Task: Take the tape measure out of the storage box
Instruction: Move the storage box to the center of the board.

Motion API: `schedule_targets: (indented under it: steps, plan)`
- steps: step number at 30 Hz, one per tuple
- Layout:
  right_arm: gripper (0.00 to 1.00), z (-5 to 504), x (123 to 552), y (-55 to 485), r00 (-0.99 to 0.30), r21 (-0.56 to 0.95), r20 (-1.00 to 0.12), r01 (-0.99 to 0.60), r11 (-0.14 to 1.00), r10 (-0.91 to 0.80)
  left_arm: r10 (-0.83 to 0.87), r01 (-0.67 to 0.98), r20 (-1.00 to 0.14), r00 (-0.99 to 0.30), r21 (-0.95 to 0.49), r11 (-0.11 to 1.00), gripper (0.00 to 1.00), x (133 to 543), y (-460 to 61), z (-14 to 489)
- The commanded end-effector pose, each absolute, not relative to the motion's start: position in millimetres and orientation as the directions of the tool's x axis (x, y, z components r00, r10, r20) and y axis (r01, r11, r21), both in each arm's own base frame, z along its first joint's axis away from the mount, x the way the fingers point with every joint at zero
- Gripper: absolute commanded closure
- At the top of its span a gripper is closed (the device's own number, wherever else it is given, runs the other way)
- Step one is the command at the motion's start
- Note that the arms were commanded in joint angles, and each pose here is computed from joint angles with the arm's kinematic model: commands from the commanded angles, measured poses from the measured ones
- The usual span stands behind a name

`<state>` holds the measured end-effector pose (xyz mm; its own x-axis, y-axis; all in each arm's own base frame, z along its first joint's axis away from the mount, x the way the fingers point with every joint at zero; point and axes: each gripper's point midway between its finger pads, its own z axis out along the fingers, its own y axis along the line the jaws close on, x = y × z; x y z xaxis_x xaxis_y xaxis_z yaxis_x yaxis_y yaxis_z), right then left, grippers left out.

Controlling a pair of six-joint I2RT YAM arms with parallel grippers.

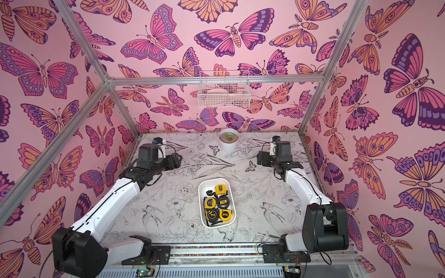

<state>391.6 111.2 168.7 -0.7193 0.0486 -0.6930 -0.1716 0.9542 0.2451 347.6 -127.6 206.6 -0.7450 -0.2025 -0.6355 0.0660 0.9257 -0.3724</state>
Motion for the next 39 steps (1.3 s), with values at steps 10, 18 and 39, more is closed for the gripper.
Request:
schedule_targets:
  steps: [10,18,39]
  plan:
    - [0.1,134,296,177,-0.853,0.212,-0.456,-0.38,0.9,-0.253,-0.098,-0.087,-0.03,-0.995,-0.26,0.962,0.17,202,-166,127]
    - [0.12,132,257,204,-0.801,0.162,-0.419,-0.529,0.833,-0.427,-0.039,-0.042,0.021,-0.999,-0.213,0.976,0.17,221,-200,91]
    - [0.16,127,206,270,-0.548,0.161,-0.458,-0.826,0.541,-0.7,-0.03,-0.033,0.016,-0.999,-0.2,0.979,0.95,301,-211,61]
